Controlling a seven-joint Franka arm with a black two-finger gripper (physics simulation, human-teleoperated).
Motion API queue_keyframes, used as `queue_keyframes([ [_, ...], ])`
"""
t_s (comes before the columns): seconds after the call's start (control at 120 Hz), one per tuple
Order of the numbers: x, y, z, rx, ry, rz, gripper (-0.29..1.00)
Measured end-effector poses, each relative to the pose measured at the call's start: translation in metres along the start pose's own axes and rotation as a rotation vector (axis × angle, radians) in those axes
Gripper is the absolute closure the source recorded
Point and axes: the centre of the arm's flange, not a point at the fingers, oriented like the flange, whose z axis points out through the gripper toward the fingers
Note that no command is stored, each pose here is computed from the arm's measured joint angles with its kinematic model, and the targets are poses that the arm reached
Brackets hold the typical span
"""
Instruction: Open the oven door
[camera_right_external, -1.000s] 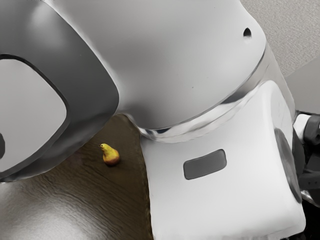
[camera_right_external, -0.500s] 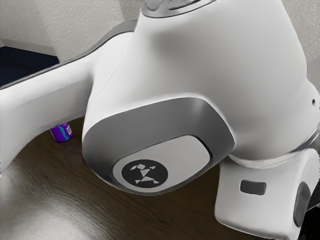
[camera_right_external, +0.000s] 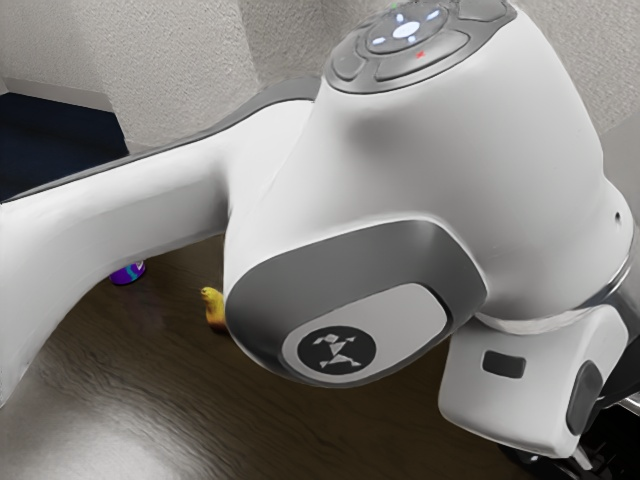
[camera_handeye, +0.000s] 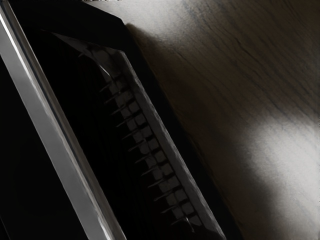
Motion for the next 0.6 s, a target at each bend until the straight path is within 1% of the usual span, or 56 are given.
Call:
queue_keyframes([
  [0.2, 0.001, 0.003, 0.011, -0.015, 0.001, 0.034, 0.00],
  [0.467, -0.004, 0.003, 0.020, -0.018, 0.014, 0.059, 0.00],
  [0.6, -0.015, 0.004, 0.019, -0.018, 0.000, 0.032, 0.00],
])
